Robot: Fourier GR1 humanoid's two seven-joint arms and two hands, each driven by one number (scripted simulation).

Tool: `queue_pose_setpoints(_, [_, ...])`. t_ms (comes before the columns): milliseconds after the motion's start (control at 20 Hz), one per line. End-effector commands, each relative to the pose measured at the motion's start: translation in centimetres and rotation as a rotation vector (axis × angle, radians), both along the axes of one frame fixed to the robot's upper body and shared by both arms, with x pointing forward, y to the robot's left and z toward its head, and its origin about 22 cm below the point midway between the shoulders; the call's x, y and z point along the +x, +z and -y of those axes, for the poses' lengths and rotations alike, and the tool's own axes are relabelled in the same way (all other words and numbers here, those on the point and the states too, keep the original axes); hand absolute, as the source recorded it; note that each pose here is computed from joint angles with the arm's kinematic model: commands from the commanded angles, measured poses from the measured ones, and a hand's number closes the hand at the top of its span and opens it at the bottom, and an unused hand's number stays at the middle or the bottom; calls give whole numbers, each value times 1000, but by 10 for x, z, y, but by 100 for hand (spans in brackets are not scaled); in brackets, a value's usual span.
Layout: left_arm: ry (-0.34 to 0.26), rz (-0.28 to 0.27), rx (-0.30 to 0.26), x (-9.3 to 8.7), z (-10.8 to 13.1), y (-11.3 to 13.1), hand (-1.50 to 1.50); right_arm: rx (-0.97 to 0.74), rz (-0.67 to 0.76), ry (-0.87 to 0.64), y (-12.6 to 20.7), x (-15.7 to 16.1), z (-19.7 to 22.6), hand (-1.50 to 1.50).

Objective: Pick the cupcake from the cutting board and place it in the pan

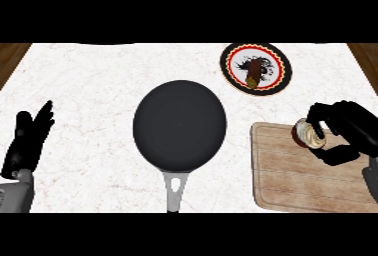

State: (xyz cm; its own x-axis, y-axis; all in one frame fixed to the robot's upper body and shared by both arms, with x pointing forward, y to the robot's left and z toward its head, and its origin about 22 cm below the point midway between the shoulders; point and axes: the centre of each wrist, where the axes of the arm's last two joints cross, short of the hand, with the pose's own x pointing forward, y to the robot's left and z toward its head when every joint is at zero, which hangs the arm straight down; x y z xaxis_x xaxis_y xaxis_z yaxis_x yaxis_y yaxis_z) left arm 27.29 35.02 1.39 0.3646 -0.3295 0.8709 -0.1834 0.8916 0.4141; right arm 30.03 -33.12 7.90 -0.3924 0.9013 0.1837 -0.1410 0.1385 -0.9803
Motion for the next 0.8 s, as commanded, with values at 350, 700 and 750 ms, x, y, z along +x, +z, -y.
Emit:
queue_pose_setpoints(350, [12,-3,11,-5,-3,-3,0,336,217,175,46,0,-42,150])
queue_pose_setpoints(700, [9,9,15,-10,-2,-9,0,405,125,175,70,33,-114,150])
queue_pose_setpoints(750, [4,-23,0,-8,-9,-10,0,436,113,175,66,23,-136,150])
